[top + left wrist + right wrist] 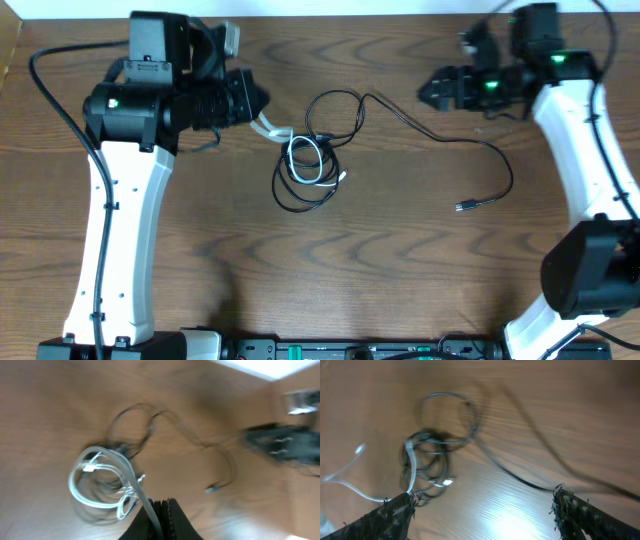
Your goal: Untangle cables
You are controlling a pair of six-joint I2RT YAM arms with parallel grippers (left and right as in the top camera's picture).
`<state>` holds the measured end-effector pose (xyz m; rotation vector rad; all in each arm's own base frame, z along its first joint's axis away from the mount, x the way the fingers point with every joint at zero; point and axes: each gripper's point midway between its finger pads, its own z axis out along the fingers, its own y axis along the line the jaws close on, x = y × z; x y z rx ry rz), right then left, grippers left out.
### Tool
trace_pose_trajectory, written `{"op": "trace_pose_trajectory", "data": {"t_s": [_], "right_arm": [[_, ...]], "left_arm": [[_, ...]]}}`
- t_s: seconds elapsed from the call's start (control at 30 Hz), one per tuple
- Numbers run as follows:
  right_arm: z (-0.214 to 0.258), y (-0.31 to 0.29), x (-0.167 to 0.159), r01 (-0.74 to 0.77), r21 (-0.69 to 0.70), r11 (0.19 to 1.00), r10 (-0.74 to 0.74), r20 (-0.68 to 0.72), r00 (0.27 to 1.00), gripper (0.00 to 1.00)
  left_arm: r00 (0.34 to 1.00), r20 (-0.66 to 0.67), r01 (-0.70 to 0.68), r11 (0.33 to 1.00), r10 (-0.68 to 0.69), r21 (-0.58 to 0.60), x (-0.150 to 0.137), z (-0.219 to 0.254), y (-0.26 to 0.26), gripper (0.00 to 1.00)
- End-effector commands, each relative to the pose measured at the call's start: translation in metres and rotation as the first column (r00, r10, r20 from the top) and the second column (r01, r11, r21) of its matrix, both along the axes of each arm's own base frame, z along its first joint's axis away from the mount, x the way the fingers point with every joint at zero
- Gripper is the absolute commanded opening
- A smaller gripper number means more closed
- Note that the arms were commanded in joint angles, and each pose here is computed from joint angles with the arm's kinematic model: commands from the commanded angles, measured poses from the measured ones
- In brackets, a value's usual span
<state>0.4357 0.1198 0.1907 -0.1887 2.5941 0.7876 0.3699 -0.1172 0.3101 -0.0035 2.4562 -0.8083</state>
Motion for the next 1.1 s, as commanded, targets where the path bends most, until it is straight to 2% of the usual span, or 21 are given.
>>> {"op": "trace_pose_trajectory", "data": {"t_s": [0.0, 0.17, 0.27, 0.43, 0.57, 0.7, 0.87, 1.07], "right_arm": [[0.019, 0.049, -0.008, -0.118, 0.055, 0.991, 0.115, 0.061, 0.992, 0.87], [0.016, 0.094, -0.016, -0.189, 0.075, 0.979, 0.184, 0.066, 0.981, 0.83], [0.011, 0.11, -0.021, -0.215, 0.078, 0.974, 0.211, 0.054, 0.976, 0.8], [-0.01, 0.124, -0.024, -0.265, 0.064, 0.962, 0.264, 0.031, 0.964, 0.77], [-0.03, 0.143, -0.034, -0.382, 0.063, 0.922, 0.38, 0.037, 0.924, 0.76], [-0.051, 0.168, -0.046, -0.491, 0.061, 0.869, 0.489, 0.045, 0.871, 0.76], [-0.076, 0.203, -0.068, -0.645, 0.019, 0.764, 0.641, 0.091, 0.762, 0.77], [-0.089, 0.224, -0.086, -0.712, 0.003, 0.702, 0.709, 0.095, 0.699, 0.75]], "left_arm": [[0.983, 0.142, 0.144, 0.971, -0.118, -0.191, -0.008, 0.058, -0.026, 0.07], [0.965, 0.242, 0.178, 0.925, -0.098, -0.334, 0.004, 0.103, -0.038, 0.07], [0.945, 0.318, 0.198, 0.903, -0.073, -0.382, 0.013, 0.129, -0.038, 0.07], [0.899, 0.432, 0.163, 0.859, 0.074, -0.485, 0.033, 0.184, -0.01, 0.07], [0.869, 0.465, 0.139, 0.814, 0.173, -0.564, 0.039, 0.216, 0.016, 0.07], [0.869, 0.444, 0.105, 0.794, 0.22, -0.599, 0.041, 0.222, 0.032, 0.07], [0.87, 0.437, 0.097, 0.791, 0.227, -0.604, 0.042, 0.222, 0.035, 0.08], [0.87, 0.437, 0.097, 0.791, 0.227, -0.605, 0.042, 0.222, 0.035, 0.08]]}}
